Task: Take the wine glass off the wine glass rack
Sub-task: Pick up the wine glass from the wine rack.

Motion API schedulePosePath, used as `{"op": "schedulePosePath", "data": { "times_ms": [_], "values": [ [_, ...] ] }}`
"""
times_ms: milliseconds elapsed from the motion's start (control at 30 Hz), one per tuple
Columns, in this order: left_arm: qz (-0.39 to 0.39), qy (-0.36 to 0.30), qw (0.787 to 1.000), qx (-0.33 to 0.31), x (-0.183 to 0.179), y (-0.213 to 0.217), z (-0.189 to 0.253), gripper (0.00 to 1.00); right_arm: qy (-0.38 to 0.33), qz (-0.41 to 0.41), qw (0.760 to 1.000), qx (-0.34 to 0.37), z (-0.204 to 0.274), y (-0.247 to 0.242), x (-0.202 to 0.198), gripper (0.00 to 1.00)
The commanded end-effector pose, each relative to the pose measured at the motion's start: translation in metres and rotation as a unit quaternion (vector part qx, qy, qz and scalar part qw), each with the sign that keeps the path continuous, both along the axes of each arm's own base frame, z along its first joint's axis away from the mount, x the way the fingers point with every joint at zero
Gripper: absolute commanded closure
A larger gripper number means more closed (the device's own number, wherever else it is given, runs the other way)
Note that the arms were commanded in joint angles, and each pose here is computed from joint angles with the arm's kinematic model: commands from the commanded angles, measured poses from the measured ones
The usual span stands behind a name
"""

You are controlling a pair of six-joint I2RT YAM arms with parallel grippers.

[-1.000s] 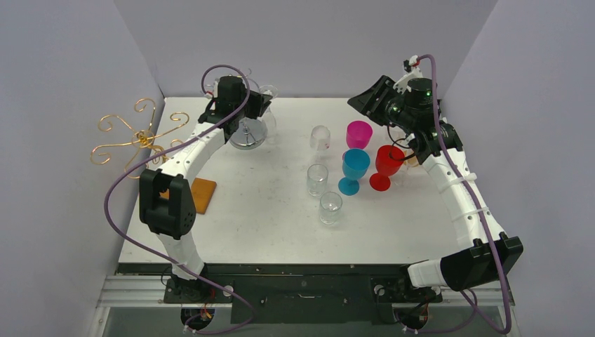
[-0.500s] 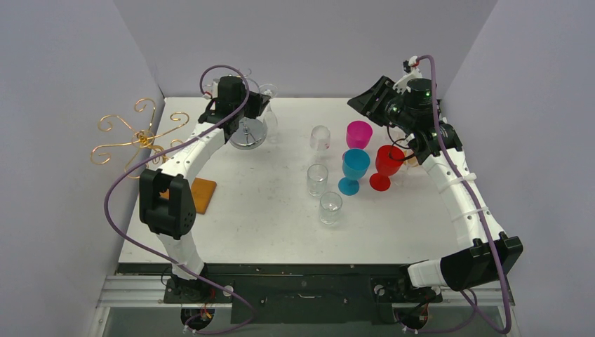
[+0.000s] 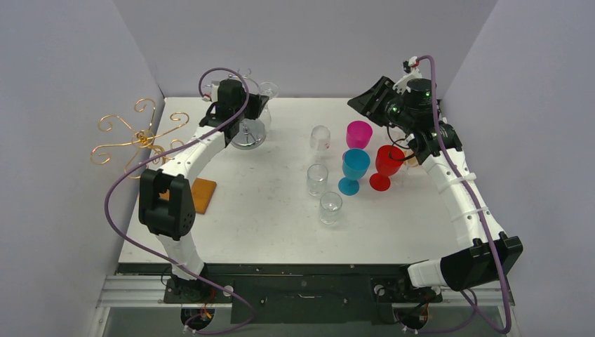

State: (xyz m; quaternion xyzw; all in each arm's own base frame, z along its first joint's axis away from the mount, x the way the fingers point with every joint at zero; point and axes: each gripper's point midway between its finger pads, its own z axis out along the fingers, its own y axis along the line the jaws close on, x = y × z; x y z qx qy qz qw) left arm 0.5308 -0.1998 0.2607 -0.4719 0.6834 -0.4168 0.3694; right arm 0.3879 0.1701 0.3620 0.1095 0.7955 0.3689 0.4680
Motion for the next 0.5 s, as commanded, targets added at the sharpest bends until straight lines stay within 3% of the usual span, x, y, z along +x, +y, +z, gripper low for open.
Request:
{"op": "schedulePosePath", "data": {
  "times_ms": [0, 233, 467],
  "values": [
    [0.011, -0.058, 0.998, -0.018, -0.001, 0.008, 0.044, 1.00, -0.024, -0.004, 1.000, 0.003, 0.011, -0.001, 0.005, 0.61],
    [-0.002, -0.055, 0.998, -0.009, -0.011, 0.012, 0.051, 1.00, -0.023, 0.011, 1.000, 0.005, 0.013, 0.014, 0.007, 0.60],
    [-0.010, -0.061, 0.998, -0.023, -0.022, 0.016, 0.055, 1.00, -0.012, 0.056, 0.998, 0.029, 0.008, 0.064, 0.017, 0.56]
  ]
}}
